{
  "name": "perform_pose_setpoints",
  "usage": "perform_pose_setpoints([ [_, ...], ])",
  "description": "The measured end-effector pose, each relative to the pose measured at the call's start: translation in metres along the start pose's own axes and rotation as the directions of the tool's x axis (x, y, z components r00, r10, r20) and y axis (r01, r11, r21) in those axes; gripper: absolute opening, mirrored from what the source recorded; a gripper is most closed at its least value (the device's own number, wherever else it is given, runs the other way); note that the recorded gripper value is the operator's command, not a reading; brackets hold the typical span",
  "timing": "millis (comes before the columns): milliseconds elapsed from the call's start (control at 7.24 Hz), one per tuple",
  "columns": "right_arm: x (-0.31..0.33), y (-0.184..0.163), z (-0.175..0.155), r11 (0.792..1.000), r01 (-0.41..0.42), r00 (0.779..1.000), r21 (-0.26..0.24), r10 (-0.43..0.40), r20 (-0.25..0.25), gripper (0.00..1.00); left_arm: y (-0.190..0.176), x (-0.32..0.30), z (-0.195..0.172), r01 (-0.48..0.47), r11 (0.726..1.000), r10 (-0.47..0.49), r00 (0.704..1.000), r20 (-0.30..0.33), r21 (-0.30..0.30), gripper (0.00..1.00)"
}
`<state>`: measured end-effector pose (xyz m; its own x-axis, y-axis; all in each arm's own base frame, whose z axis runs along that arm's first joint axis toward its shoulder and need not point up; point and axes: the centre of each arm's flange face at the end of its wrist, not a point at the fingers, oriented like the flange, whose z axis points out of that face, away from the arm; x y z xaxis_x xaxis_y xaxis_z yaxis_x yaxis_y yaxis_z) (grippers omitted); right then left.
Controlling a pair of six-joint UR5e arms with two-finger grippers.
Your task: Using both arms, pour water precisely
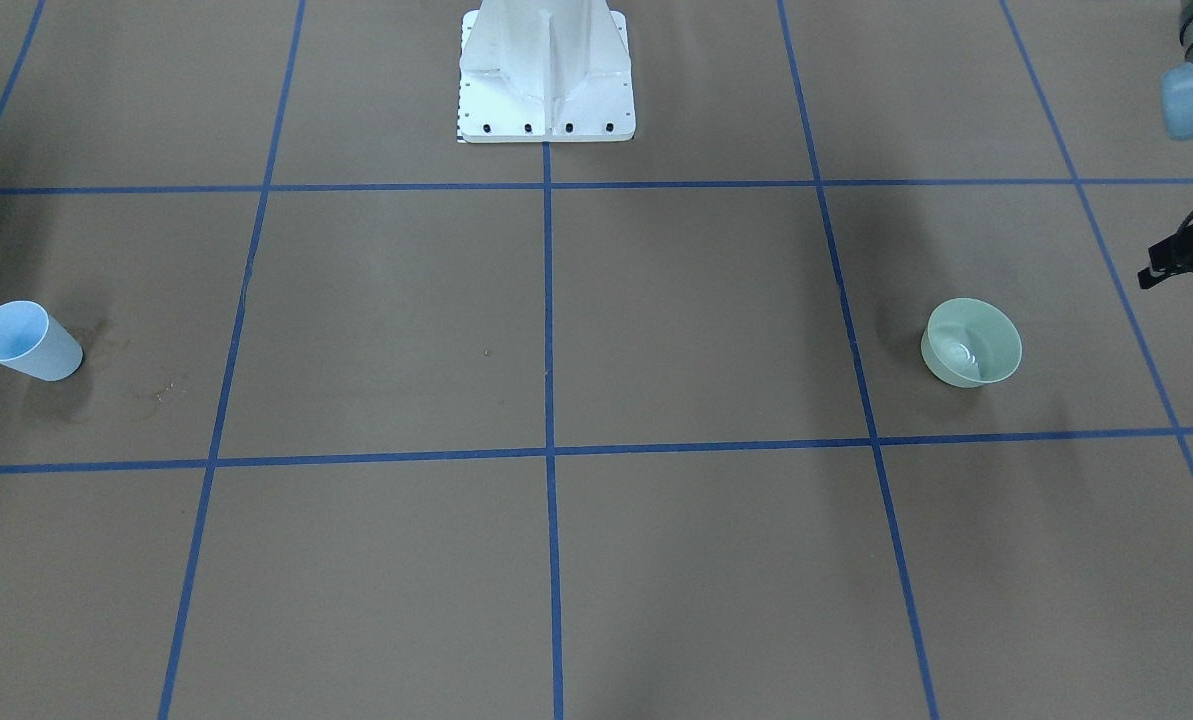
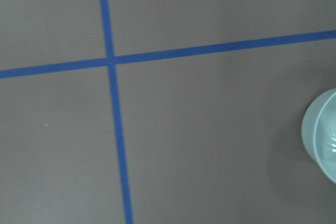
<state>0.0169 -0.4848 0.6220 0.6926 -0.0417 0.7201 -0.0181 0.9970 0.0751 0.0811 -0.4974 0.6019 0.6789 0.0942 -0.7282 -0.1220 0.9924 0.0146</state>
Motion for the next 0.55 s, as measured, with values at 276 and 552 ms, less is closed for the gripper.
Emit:
perform_pose_setpoints([
  [276, -0.001, 0.0, 0.0, 1.0, 0.002, 1.0, 0.001, -0.002, 0.001, 1.0, -0.014, 0.04, 0.028, -0.016, 0.999, 0.016, 1.0, -0.007, -0.036, 1.0],
  [552, -0.001, 0.0, -0.001, 1.0, 0.005, 1.0, 0.004, -0.005, 0.002, 1.0, -0.029, 0.065, 0.056, 0.004, 1.0, -0.005, 1.0, -0.026, -0.029, 1.0],
])
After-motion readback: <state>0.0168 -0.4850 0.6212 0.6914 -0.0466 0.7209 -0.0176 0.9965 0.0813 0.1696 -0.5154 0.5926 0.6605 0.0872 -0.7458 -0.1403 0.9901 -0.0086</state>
